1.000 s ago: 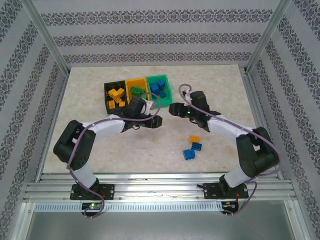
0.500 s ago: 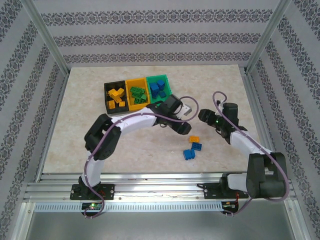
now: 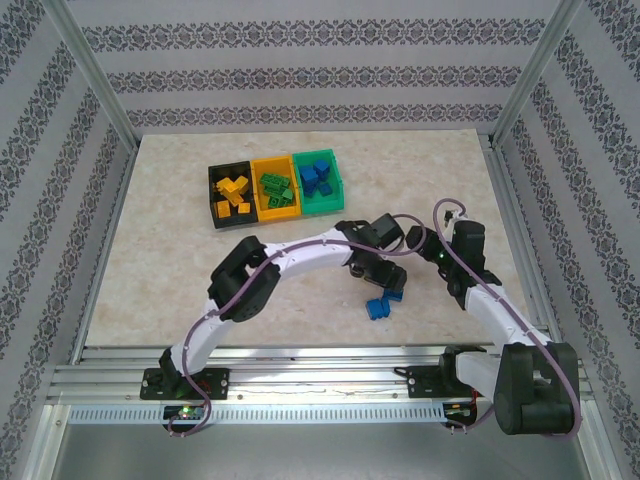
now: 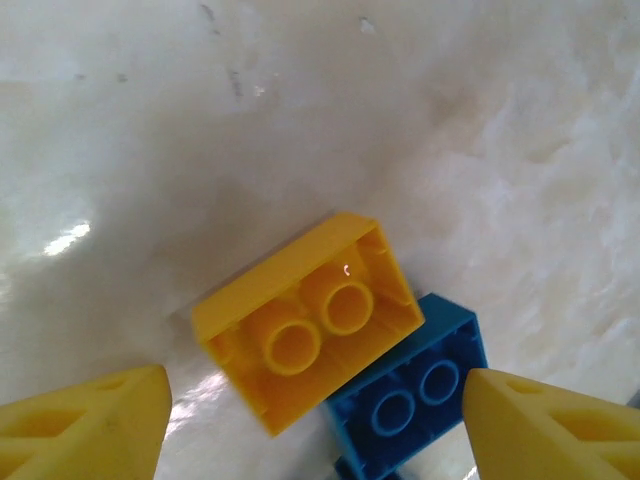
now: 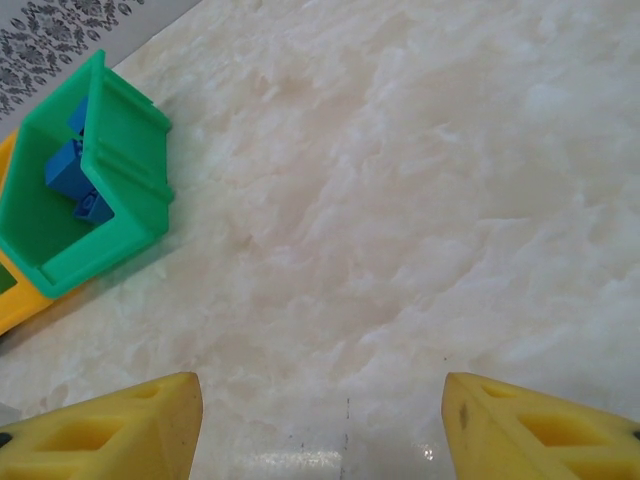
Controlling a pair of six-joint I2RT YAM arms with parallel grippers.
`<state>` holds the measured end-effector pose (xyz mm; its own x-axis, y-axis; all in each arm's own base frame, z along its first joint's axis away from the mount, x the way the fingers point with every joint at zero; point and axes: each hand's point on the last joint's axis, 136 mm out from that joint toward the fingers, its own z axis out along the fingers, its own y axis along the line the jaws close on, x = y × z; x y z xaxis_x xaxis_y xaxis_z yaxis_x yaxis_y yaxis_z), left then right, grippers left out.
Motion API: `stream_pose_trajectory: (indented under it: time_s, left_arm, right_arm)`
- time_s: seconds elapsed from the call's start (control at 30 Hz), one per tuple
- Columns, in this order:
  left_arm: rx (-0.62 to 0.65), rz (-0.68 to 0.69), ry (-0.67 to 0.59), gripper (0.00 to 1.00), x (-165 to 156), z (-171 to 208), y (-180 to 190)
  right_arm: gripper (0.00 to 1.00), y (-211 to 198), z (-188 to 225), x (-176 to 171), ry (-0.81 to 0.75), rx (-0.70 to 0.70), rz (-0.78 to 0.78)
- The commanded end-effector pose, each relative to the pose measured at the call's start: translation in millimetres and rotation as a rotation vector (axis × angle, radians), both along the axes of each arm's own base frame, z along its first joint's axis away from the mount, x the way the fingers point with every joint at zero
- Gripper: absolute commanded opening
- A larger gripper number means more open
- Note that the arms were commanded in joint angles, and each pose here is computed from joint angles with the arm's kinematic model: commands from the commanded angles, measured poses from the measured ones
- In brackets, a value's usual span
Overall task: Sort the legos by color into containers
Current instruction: Pick up the lego from the bottom-right of the table.
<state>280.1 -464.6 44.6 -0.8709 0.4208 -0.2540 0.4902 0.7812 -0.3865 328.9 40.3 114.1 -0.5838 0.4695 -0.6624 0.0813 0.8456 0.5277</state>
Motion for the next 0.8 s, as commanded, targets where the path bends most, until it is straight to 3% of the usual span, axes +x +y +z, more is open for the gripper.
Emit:
stream_pose_trajectory:
  time_s: [0.0, 0.33, 0.47, 0.6, 0.67, 0.77]
  left_arm:
    - [0.12, 0.063, 0.007, 0.79, -1.0, -3.0, 11.7]
    - [0.281, 0.066, -0.029, 0.79, 8.4, -17.2, 18.8]
    - [0.273, 0.067, -0.037, 0.77, 11.7, -23.0, 10.1]
    - [0.234, 0.045, -0.012, 0.65, 9.4, -26.4, -0.9]
    - [0.227, 0.031, -0.017, 0.52, 9.1, -23.4, -1.7]
    - [0.242, 0.031, -0.048, 0.47, 14.0, -16.3, 7.5]
  right_arm:
    - [0.65, -9.1, 3.0, -0.5, -0.023, 0.003, -0.039]
    - [0.66, -9.4, 3.9, -1.7, -0.027, 0.017, -0.037]
    - [0.66, -5.2, 3.8, -0.3, -0.033, 0.042, -0.023]
    - [0.66, -1.2, 0.8, 2.0, -0.013, 0.063, -0.004]
    - [0.66, -1.3, 1.4, 1.9, -0.021, 0.064, -0.006]
    - [0.66, -2.3, -0.6, 1.5, -0.014, 0.06, -0.012]
